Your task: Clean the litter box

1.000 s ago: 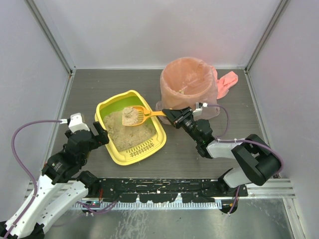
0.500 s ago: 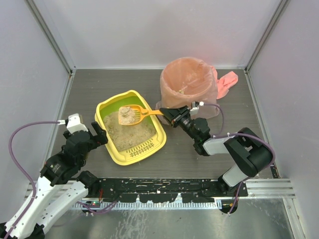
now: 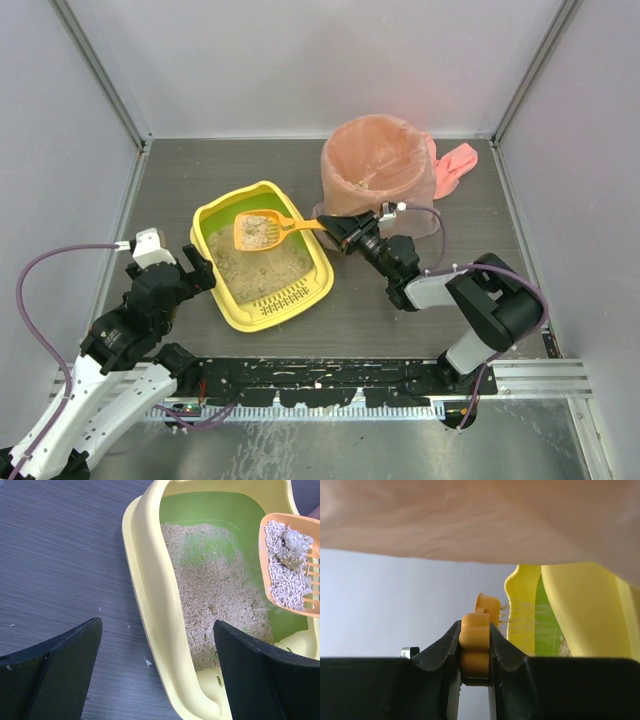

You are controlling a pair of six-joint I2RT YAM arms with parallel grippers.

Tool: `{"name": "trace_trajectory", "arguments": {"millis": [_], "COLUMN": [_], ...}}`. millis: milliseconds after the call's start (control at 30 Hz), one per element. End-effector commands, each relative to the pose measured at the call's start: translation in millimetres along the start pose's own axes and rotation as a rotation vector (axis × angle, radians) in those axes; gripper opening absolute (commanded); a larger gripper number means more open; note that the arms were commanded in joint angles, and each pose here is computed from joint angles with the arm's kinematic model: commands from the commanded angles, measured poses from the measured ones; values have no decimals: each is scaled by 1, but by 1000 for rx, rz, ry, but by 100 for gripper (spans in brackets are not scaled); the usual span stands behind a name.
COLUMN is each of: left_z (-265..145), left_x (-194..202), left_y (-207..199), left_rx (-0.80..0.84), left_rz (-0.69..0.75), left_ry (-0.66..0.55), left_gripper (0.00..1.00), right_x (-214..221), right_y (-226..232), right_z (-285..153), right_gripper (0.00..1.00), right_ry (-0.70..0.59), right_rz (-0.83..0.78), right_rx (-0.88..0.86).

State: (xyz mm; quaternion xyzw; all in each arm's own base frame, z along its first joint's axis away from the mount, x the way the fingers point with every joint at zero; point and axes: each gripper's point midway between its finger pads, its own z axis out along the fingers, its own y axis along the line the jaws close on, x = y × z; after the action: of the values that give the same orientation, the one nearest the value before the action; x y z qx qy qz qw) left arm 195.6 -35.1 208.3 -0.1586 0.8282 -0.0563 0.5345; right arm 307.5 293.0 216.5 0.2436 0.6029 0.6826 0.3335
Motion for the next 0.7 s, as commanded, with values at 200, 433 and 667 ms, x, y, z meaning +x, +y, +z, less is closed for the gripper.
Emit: {"name": "trace_trajectory", "arguments": {"millis": [200,433,667], "left_z": [-1,0,0], "left_x": [-13,-10,-7], "left_y": [-3,-3,-2], "left_rx": [7,10,4], "left_rz": [-43,-48,-47], "left_ry": [-50,-44,-33], "left_gripper": [95,95,95], "right_x": [22,19,14], "right_y": [44,36,30], "right_z": [14,12,7], "right_gripper": [1,1,1], "right_ry": [69,58,43], "right_rz": [-40,-26,-33], "right_rx": [-142,-124,-105]}}
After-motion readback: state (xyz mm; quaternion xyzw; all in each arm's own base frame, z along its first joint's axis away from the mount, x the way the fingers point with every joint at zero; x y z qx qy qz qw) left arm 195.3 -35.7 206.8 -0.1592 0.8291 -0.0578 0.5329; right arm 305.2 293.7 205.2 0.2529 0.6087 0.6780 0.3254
